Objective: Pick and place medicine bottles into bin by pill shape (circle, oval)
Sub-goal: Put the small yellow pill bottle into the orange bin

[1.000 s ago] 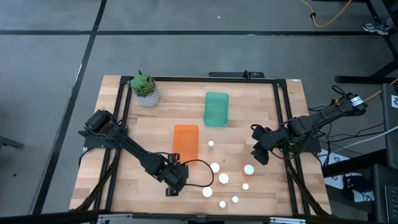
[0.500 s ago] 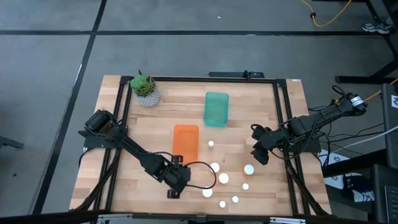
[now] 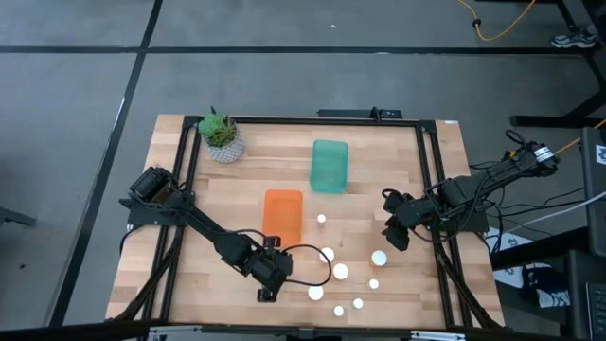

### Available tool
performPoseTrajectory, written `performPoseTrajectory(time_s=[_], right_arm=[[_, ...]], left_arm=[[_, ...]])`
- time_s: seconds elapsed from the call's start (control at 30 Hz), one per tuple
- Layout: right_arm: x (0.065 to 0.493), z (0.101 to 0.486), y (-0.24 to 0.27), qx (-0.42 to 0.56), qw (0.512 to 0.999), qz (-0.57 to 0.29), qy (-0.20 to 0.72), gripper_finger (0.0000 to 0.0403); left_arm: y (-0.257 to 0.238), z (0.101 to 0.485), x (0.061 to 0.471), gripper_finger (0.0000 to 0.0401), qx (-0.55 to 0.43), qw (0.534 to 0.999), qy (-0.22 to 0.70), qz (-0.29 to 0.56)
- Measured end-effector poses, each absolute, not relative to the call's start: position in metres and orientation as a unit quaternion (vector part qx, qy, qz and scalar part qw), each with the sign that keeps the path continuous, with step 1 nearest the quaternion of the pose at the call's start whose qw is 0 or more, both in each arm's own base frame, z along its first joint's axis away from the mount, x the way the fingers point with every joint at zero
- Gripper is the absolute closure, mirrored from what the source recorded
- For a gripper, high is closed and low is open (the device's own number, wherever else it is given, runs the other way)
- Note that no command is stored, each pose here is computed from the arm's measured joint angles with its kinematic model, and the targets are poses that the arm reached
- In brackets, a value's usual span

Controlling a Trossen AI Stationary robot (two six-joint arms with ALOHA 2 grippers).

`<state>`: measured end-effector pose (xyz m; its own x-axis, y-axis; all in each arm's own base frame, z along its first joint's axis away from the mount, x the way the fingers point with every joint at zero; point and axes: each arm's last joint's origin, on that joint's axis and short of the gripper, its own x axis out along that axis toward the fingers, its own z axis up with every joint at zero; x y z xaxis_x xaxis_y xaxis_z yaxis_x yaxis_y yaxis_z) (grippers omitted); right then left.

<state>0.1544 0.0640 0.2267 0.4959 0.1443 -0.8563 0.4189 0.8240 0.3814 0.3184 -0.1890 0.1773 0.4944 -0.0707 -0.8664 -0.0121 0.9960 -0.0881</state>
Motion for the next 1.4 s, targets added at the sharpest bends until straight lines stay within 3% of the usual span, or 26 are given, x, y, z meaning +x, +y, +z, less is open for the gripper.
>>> performPoseTrajectory(time_s=[0.67,1.1,1.4], right_arm=[[0.155,0.227,0.064,0.281,0.819,-0.089,0.491,0.0226],[0.155,0.227,0.063,0.279,0.821,-0.092,0.49,0.0226],[0.155,0.227,0.063,0.279,0.821,-0.092,0.489,0.0226]], left_arm=[[-0.186,0.177,0.32,0.0211,-0.022,0.864,0.502,-0.025],[-0.186,0.177,0.32,0.0296,-0.016,0.865,0.501,-0.028],[-0.186,0.189,0.324,0.0304,0.021,0.874,0.484,-0.045]])
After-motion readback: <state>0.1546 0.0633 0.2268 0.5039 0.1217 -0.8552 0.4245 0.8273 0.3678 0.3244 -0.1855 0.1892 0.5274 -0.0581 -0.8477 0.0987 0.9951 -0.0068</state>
